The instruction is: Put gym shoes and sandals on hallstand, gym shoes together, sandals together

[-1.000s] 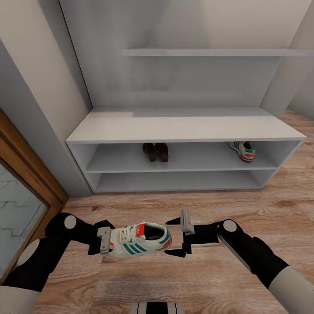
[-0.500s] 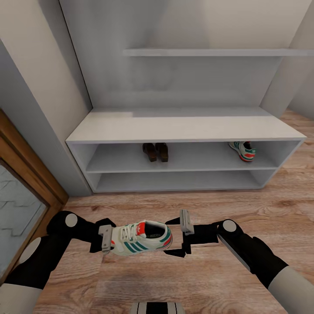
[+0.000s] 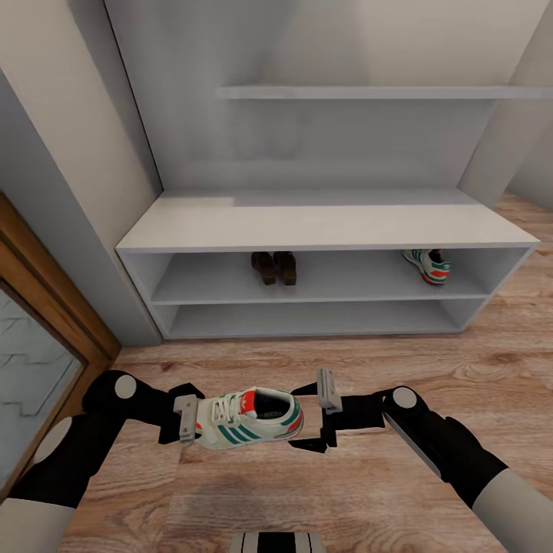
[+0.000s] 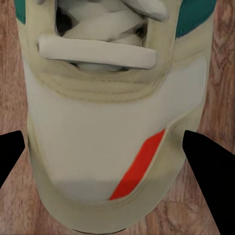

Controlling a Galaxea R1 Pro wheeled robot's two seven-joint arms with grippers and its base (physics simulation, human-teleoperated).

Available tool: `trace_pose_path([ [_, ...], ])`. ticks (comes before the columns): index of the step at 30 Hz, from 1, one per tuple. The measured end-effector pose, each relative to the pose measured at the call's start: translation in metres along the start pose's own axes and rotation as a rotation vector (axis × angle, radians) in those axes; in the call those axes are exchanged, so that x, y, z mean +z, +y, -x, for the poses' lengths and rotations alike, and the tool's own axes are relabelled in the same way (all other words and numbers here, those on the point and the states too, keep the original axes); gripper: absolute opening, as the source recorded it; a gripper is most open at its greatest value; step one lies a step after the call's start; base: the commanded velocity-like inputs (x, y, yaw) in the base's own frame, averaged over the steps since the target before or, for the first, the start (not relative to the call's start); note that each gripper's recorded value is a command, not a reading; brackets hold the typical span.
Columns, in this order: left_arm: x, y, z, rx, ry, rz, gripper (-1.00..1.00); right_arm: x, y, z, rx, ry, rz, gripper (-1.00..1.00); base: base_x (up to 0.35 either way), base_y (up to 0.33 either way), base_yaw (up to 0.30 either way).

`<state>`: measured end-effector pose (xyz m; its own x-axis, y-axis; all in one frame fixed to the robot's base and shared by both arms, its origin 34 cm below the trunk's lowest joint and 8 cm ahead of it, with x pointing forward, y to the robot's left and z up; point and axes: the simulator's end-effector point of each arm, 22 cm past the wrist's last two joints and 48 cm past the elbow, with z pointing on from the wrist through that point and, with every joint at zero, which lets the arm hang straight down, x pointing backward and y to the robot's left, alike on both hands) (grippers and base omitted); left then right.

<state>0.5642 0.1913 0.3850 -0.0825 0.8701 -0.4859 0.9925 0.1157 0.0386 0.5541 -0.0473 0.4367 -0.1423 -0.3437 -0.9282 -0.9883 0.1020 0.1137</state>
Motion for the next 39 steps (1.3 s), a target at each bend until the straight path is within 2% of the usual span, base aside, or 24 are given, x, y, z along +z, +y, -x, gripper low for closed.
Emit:
trace_pose_path([
  [7, -0.001, 0.001, -0.002, -0.004, -0.002, 0.002, -1.0, 0.0, 0.0, 0.0, 0.0, 0.0, 0.0, 1.0, 0.0, 0.0, 0.0],
  [20, -0.003, -0.001, 0.006, -0.01, -0.047, -0.004, -1.0, 0.0, -0.001, 0.0, 0.001, -0.001, -0.002, 1.0, 0.0, 0.0, 0.0],
  [39, -0.001, -0.006, 0.011, 0.004, -0.052, -0.016, -1.0, -0.001, -0.001, 0.0, 0.001, 0.0, -0.002, 1.0, 0.0, 0.0, 0.0],
])
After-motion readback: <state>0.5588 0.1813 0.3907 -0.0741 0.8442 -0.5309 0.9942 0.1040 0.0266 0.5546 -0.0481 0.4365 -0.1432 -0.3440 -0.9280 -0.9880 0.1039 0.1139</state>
